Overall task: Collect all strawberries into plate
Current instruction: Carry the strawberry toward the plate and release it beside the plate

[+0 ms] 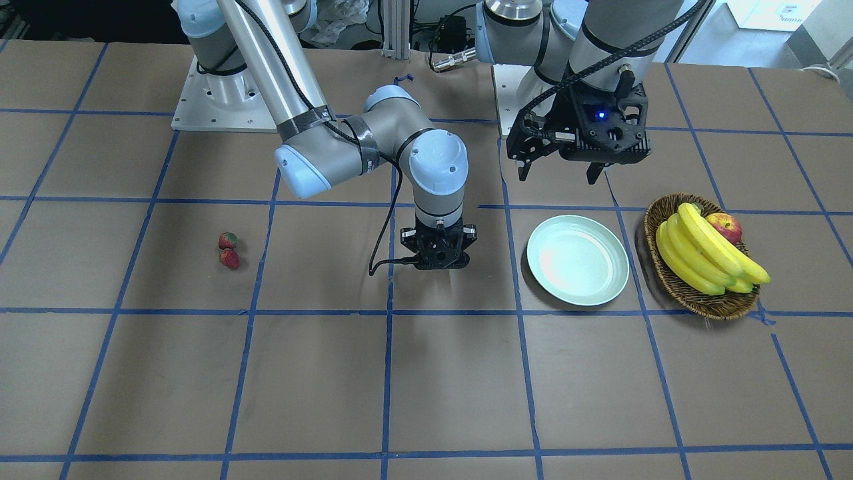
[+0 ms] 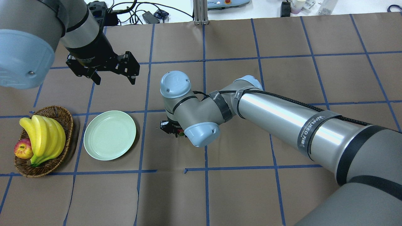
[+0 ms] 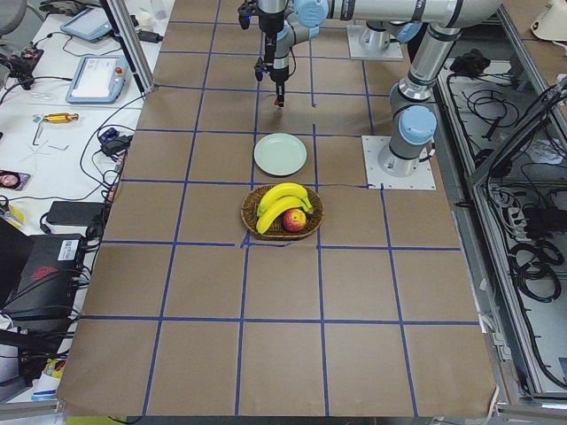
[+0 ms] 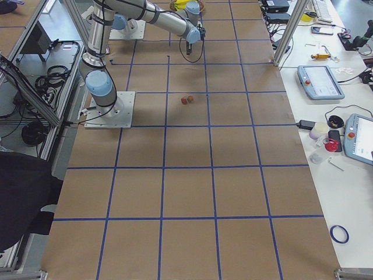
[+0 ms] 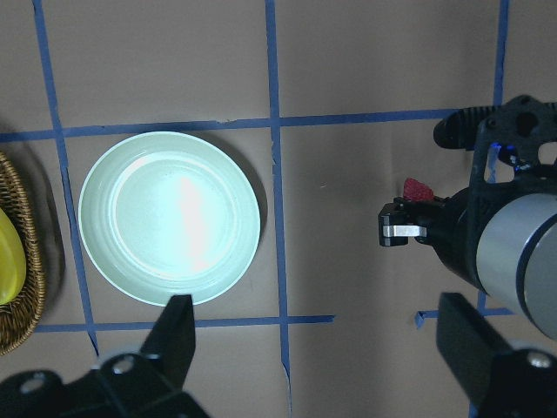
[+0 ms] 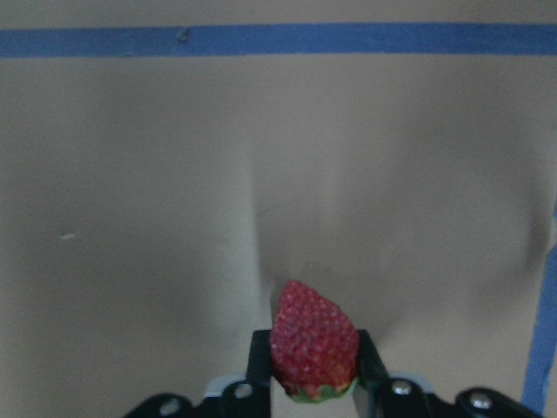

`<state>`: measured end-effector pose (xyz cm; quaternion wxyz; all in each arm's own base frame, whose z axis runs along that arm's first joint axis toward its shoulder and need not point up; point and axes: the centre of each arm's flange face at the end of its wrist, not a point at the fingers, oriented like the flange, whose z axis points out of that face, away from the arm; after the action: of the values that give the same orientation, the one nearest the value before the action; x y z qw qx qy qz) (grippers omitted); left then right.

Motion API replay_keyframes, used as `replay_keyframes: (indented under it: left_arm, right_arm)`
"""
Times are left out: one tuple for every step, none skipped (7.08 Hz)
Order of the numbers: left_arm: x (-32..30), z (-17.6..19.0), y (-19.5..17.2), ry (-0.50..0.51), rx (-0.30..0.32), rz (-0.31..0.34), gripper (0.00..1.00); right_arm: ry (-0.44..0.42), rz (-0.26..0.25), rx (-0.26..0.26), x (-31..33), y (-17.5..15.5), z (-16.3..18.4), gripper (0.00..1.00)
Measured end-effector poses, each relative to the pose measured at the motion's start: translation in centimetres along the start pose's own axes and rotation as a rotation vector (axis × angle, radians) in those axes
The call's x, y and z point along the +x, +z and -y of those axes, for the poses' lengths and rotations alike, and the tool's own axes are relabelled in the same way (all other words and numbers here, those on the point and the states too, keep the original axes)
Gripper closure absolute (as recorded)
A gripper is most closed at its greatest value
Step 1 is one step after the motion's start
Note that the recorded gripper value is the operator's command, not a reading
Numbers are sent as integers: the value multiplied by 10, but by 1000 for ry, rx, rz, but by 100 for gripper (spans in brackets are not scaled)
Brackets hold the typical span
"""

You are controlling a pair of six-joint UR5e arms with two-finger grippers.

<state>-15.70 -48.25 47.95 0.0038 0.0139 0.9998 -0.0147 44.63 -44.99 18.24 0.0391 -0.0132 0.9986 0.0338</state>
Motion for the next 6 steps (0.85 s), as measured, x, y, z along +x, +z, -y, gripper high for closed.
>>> replay_keyframes:
  left_arm:
    - [0,0,0,0,0,0,0]
    - [0,0,0,0,1,1,0]
    - [0,-1,-1,0,2,1,0]
    - [0,-1,-1,0,2,1,0]
    - [0,0,-2,1,4,2,0]
    - [0,0,-2,1,5,3,0]
  right_arm:
    - [1,0,-4,1,1,-2,0]
    - [1,1,-2,1,-1,-3,0]
    - [0,6,10,2,-11,-3,0]
    - [2,7,27,6,-28,-2,0]
    - [13,5,36,17,-44,2,0]
    - [21,1,37,39,-59,12,0]
